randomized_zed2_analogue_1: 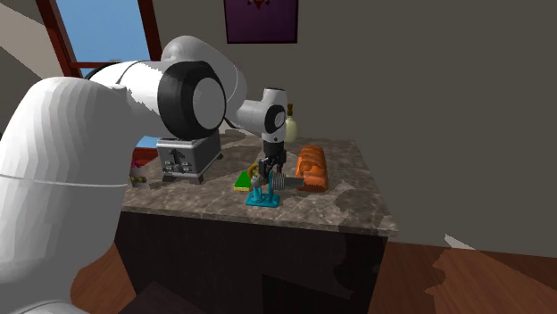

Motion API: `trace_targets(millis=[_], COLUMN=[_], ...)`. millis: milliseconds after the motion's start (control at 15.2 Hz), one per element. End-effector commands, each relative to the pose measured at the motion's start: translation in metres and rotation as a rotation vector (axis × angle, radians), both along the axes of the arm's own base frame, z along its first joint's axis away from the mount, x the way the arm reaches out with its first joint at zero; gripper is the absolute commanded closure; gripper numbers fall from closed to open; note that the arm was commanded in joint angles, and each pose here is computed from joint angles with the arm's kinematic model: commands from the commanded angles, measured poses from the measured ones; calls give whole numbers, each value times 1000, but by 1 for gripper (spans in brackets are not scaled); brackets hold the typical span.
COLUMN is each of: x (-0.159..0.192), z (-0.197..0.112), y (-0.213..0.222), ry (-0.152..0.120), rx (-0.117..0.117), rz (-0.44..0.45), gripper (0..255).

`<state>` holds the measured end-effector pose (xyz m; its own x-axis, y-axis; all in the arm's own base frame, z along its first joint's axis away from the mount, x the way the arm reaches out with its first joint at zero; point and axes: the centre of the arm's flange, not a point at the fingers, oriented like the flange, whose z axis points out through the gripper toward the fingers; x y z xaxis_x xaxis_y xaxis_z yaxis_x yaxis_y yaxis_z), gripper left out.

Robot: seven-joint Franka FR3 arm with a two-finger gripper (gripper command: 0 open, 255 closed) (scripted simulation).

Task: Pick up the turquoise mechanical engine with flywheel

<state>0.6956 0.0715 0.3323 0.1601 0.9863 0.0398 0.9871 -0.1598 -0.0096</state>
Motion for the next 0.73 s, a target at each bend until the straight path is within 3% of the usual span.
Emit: trace_targets(millis=[0,462,660], x=[0,0,0], z=[-2,-2,14], y=[0,0,0], ry=[1,1,1], rx=[0,0,0], rz=[0,0,0], gripper=[255,255,255])
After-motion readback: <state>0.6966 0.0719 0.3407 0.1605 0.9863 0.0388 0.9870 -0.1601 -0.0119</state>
